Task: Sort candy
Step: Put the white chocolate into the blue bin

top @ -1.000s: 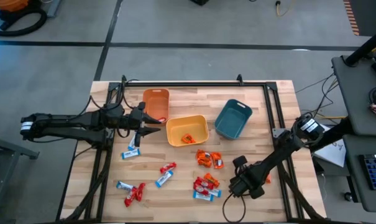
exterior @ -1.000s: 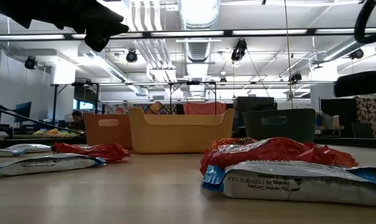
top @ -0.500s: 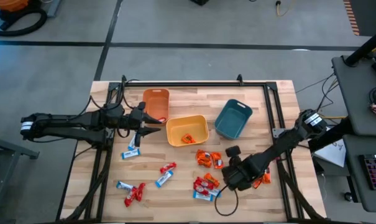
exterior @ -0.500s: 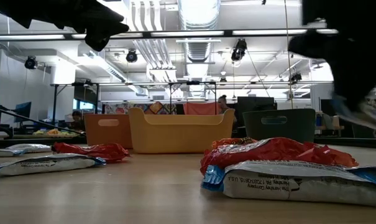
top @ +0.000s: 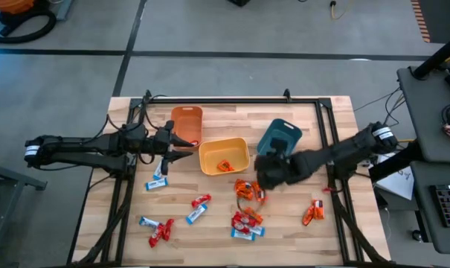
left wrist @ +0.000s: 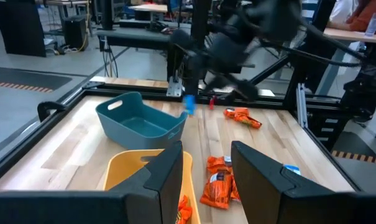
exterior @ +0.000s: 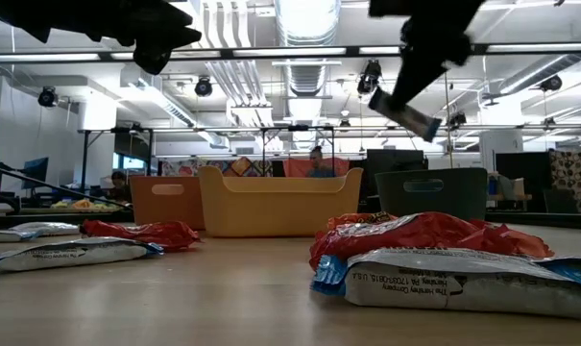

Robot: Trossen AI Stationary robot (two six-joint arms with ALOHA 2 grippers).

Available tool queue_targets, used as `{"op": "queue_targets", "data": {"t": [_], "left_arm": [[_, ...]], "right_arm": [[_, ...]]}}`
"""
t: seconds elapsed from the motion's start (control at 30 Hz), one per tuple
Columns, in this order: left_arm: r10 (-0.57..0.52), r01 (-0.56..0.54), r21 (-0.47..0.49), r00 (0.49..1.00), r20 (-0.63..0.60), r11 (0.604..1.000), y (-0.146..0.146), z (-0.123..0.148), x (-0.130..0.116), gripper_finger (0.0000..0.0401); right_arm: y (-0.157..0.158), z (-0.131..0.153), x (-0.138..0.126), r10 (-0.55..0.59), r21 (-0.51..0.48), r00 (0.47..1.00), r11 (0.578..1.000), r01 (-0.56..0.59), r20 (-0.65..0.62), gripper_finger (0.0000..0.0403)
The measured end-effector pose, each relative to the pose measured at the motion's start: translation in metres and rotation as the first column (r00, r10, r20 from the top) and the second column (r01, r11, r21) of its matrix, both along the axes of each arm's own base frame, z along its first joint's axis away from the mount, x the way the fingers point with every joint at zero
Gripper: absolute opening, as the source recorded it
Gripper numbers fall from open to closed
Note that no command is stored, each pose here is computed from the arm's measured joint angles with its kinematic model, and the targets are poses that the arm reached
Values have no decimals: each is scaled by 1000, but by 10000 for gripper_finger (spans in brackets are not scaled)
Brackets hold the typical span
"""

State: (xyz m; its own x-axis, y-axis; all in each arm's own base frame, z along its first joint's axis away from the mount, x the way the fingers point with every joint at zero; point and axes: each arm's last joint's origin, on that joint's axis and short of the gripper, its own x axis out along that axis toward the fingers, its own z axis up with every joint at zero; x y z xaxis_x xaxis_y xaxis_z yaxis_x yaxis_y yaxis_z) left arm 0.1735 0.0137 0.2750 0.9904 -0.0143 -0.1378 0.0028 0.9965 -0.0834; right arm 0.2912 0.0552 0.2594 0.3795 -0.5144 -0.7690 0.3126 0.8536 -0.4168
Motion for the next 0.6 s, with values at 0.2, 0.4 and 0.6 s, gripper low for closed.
{"op": "queue_targets", "data": {"t": [0.2, 0.4, 0.6], "left_arm": [[0, 0, 0, 1000, 0, 1000, 0, 0, 0, 121], [0, 0, -2, 1000, -5, 1000, 0, 0, 0, 121], [52, -52, 3, 998, -28, 999, 1, -3, 0, 121]], "right_arm": [[-58, -5, 4, -199, 0, 980, 980, 199, -29, 32], [-99, -15, -8, -356, 51, 926, 930, 365, -126, 32], [-118, -32, -21, -426, 76, 881, 890, 449, -205, 32]]}}
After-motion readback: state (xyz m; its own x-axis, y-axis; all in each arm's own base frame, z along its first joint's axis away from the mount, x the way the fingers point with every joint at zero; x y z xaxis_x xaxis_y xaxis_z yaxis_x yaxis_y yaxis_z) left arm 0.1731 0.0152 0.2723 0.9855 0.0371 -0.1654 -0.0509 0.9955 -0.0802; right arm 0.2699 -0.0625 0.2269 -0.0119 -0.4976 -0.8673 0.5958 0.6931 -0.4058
